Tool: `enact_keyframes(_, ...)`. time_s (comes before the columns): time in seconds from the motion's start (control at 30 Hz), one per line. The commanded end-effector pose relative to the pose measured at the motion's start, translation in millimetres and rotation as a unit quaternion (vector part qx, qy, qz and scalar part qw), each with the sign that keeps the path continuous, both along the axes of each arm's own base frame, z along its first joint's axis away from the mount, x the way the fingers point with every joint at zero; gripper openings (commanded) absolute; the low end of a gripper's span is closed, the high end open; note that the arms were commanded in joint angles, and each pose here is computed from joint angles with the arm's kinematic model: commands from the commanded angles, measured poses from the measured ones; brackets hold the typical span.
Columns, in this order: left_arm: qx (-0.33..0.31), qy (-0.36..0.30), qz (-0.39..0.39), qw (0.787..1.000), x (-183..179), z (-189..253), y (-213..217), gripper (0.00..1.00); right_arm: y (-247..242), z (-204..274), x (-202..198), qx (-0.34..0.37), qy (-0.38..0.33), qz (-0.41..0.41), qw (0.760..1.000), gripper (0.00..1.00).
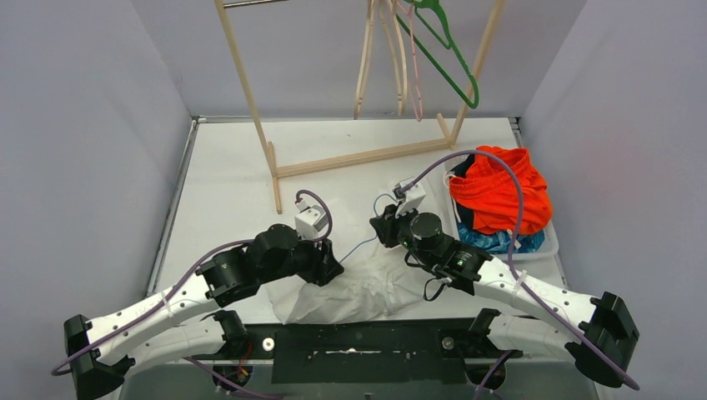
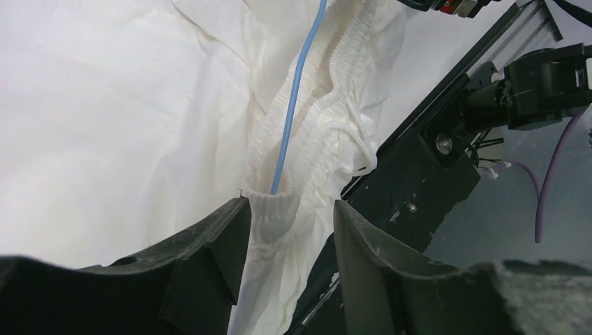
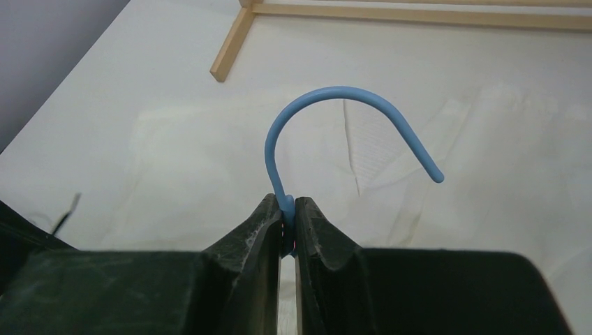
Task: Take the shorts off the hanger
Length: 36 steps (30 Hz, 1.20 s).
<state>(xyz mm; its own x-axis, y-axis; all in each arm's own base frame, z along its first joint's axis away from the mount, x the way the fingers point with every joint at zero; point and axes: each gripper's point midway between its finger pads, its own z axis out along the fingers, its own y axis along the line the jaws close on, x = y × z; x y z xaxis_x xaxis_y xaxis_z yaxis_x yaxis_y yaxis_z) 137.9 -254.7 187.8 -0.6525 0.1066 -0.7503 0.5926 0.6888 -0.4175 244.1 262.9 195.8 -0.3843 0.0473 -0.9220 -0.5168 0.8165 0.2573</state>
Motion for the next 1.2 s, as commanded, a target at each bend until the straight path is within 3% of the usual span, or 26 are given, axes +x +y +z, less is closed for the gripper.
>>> enact_keyframes(0.0,-0.006,0.002,-0.032,0.999,-6.7,14.2,-7.1,0.45,6.0,37.8,4.8,0.031,-0.038,0.001,0.999,0.0)
enact_keyframes(0.17,0.045,0.028,-0.048,0.997,-11.1,-9.5,-4.9,0.41,1.1,40.3,4.8,0.031,-0.042,-0.007,0.999,0.0)
enact_keyframes(0.3,0.04,0.009,-0.037,0.998,-2.0,-6.4,-7.8,0.2,-1.9,42.1,3.5,0.034,-0.042,-0.01,0.998,0.0)
enact_keyframes(0.67,0.037,-0.029,0.005,0.999,13.7,-0.9,1.4,0.27,-5.3,50.0,-1.4,0.045,-0.045,-0.007,0.998,0.0)
enact_keyframes(0.73,0.039,-0.033,0.012,0.999,16.3,-0.7,2.7,0.22,-5.9,49.6,-0.8,0.044,-0.046,-0.009,0.998,0.0)
enact_keyframes(0.8,0.031,-0.041,0.031,0.998,21.9,0.6,4.0,0.08,-12.5,44.3,3.1,0.031,-0.046,-0.027,0.998,0.0)
enact_keyframes(0.87,0.023,-0.043,0.048,0.998,25.0,0.4,6.7,0.01,-22.4,41.4,7.8,0.023,-0.046,-0.056,0.997,0.0)
enact_keyframes(1.03,0.019,-0.042,0.074,0.996,26.0,-9.3,17.2,0.0,-22.6,50.3,5.6,0.053,-0.058,-0.056,0.995,0.0)
enact_keyframes(1.17,0.039,-0.05,0.105,0.992,31.3,-10.1,32.0,0.0,-37.0,42.5,11.9,0.039,-0.05,-0.099,0.993,0.0)
